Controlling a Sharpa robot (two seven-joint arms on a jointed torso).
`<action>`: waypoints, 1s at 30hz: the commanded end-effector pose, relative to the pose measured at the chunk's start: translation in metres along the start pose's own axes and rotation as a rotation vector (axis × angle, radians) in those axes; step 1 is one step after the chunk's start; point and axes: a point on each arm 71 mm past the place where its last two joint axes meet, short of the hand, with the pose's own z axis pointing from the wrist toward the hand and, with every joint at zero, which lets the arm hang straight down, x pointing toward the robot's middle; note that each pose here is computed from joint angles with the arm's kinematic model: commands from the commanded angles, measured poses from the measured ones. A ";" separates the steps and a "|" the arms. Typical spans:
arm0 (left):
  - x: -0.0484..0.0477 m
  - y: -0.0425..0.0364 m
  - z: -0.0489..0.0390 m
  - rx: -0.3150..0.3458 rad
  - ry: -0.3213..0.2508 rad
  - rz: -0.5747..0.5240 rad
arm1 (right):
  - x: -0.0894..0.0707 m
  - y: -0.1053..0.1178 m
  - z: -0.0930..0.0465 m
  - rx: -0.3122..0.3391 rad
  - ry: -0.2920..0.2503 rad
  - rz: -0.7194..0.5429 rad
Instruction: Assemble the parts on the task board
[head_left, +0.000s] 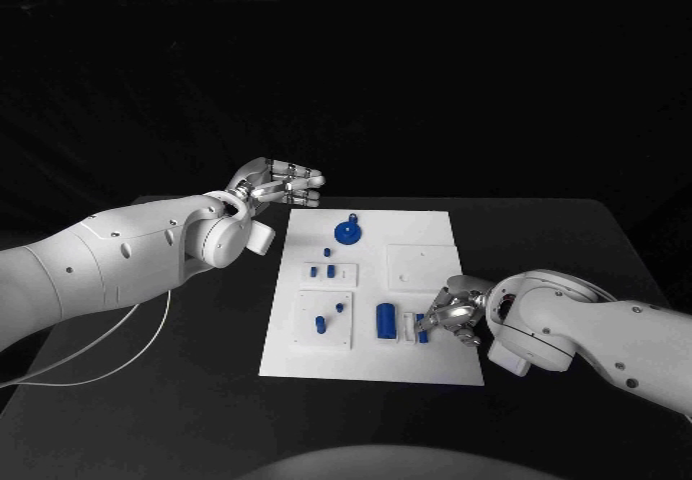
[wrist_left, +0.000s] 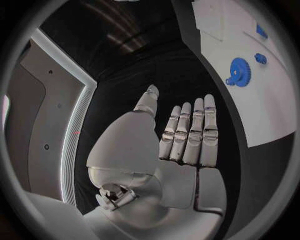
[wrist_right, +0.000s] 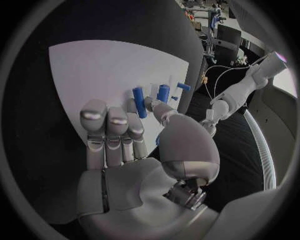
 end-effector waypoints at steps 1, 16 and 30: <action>0.0027 -0.0009 0.0006 0.006 0.019 -0.008 | 0.002 0.001 0.001 0.000 0.010 -0.005; 0.0025 -0.0004 0.0004 0.001 0.020 -0.009 | 0.003 0.004 0.001 -0.008 0.016 -0.008; 0.0023 0.0002 0.0003 -0.005 0.021 -0.009 | 0.004 0.006 0.003 -0.011 0.015 -0.006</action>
